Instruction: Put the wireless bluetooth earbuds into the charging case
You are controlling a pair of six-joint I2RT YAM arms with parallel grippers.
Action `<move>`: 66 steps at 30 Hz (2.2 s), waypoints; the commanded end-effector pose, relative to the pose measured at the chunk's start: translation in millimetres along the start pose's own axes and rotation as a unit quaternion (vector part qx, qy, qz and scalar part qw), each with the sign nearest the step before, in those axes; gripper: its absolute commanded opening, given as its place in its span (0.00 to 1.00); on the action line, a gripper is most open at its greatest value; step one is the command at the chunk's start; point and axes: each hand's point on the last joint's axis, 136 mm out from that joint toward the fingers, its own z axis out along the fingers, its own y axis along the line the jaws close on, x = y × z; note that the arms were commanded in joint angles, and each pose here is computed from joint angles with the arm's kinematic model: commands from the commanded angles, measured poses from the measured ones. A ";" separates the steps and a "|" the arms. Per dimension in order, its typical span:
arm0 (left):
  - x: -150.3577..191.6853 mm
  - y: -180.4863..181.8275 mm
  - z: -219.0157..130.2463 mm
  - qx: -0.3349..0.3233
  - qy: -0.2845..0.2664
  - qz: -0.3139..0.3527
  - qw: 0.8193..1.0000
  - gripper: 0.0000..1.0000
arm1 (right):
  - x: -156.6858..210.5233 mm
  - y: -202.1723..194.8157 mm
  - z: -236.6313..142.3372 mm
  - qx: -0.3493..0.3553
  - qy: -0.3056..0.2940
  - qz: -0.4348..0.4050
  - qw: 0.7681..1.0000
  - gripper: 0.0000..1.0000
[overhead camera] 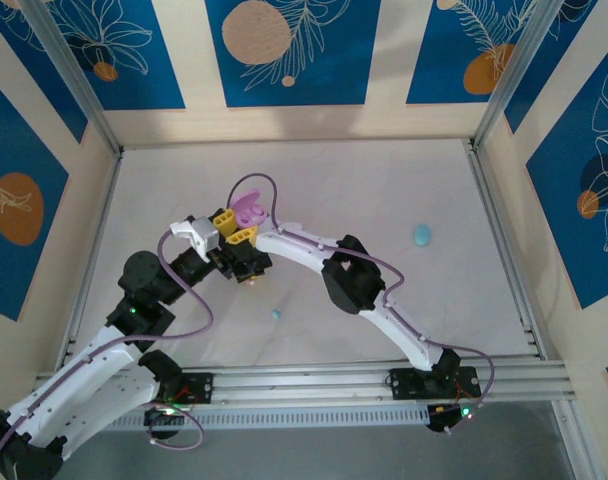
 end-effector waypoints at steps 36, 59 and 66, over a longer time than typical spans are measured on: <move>77.1 -25.4 100.1 0.081 0.012 -0.031 0.996 0.28 | 62.5 -186.1 -311.1 -0.320 -0.300 0.176 0.881 0.21; 82.4 -34.5 97.5 0.083 0.018 -0.015 0.996 0.29 | 51.2 -82.3 -348.7 -0.433 -0.290 0.036 0.853 0.21; 77.5 -32.9 96.0 0.078 0.011 -0.015 0.997 0.29 | 48.4 -82.5 -336.1 -0.405 -0.288 0.043 0.867 0.22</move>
